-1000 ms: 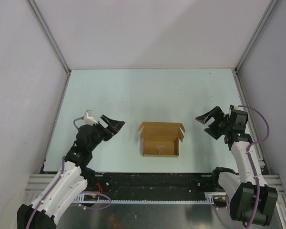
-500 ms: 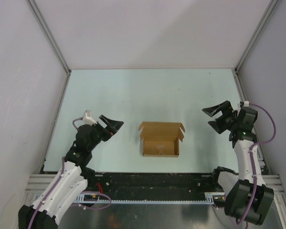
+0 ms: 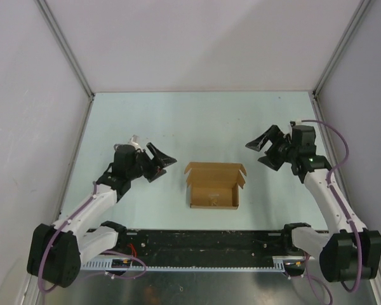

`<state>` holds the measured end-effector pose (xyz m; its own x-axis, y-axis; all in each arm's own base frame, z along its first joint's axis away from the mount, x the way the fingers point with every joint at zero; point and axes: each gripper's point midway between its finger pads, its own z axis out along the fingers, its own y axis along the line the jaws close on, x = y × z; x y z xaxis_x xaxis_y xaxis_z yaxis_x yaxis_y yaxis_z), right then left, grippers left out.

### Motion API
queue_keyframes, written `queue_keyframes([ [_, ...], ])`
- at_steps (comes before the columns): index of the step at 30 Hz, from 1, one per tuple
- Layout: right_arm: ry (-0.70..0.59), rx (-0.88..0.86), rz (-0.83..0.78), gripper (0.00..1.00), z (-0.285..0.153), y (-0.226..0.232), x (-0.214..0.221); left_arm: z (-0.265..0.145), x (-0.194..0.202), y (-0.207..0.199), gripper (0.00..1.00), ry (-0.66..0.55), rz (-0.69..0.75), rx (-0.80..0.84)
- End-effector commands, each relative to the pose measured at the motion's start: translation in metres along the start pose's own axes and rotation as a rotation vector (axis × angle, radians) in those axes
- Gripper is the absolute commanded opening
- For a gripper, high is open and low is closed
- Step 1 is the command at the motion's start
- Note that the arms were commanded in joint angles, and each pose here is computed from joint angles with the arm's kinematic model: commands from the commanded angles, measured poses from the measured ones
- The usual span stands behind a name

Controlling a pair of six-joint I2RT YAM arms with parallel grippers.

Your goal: Fold the paper box

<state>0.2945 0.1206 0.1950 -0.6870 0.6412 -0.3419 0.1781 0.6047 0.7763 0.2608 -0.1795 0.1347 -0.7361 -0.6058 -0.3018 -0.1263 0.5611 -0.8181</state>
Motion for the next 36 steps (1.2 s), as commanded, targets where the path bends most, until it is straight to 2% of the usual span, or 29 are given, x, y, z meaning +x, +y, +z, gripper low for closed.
queue_keyframes([
  [1, 0.045, 0.090, 0.020, 0.93, 0.015, -0.010, 0.012, 0.002, -0.002, -0.035, 0.82, 0.066, -0.027, 0.083],
  [5, 0.103, 0.085, 0.010, 0.87, 0.027, -0.004, 0.029, 0.007, -0.002, -0.055, 0.81, 0.098, -0.015, 0.110],
  [11, 0.149, 0.085, -0.015, 0.79, 0.034, 0.001, 0.048, 0.017, 0.022, -0.088, 0.79, 0.171, 0.031, 0.146],
  [16, 0.164, 0.107, -0.041, 0.79, 0.028, -0.002, 0.057, 0.026, 0.047, -0.088, 0.77, 0.236, 0.042, 0.127],
  [26, 0.206, 0.088, -0.036, 0.80, 0.028, -0.003, 0.073, 0.028, 0.056, -0.073, 0.78, 0.247, 0.029, 0.093],
  [36, 0.190, 0.094, -0.050, 0.81, 0.023, -0.005, 0.074, 0.019, 0.046, -0.086, 0.88, 0.194, -0.051, 0.112],
])
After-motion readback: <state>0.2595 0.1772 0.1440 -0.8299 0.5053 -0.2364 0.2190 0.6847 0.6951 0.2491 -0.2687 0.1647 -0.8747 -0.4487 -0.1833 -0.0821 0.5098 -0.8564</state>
